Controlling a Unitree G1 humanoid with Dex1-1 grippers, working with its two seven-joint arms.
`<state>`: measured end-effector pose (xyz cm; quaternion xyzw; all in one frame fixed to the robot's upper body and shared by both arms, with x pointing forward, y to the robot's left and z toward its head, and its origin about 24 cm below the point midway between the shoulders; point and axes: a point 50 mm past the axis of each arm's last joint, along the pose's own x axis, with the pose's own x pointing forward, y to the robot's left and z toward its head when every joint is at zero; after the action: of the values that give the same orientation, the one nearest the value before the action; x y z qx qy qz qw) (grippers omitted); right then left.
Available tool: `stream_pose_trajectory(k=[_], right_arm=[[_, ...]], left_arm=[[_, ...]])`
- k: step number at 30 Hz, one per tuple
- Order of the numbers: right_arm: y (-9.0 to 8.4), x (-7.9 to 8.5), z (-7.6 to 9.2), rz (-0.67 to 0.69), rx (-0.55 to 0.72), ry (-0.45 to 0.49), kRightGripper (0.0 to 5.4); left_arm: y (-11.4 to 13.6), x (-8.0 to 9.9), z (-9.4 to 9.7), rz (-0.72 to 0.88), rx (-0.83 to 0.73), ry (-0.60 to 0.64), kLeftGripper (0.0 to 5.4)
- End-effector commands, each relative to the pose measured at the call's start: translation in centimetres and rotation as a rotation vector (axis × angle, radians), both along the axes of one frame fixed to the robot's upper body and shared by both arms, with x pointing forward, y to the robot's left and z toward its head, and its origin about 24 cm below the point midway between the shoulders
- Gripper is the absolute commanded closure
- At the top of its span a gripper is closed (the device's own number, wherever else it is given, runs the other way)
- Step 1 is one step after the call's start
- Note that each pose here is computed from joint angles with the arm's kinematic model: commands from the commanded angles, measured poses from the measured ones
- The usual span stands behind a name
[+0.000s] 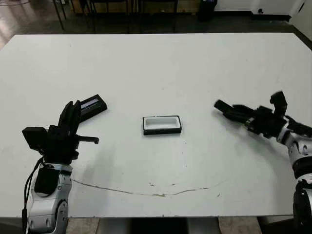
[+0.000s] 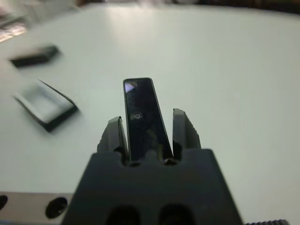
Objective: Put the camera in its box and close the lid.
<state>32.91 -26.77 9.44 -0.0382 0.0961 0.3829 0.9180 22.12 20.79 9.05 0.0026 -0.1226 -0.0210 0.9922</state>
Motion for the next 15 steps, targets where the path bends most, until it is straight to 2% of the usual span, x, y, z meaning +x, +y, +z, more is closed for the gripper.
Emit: stream_pose_trajectory(k=[1, 3, 6, 11, 15], right_arm=[[3.0, 0.7, 2.5, 0.147, -0.004, -0.090, 5.01], [4.4, 0.8, 3.3, 0.223, -0.002, -0.108, 5.02], [5.9, 1.1, 3.5, 0.303, -0.003, -0.098, 5.02], [7.8, 1.5, 3.2, 0.406, -0.045, -0.004, 5.02], [9.5, 1.3, 3.5, 0.497, -0.082, 0.018, 5.02]], left_arm=[[0.0, 0.1, -0.5, -0.005, 0.009, 0.032, 5.40], [-0.2, 0.1, -0.5, -0.004, 0.006, 0.036, 5.40], [-0.5, 0.0, -0.5, -0.001, 0.008, 0.030, 5.40], [-0.7, -0.2, -0.6, 0.008, 0.021, 0.028, 5.40], [-0.8, -0.3, -0.7, 0.019, 0.032, 0.036, 5.40]])
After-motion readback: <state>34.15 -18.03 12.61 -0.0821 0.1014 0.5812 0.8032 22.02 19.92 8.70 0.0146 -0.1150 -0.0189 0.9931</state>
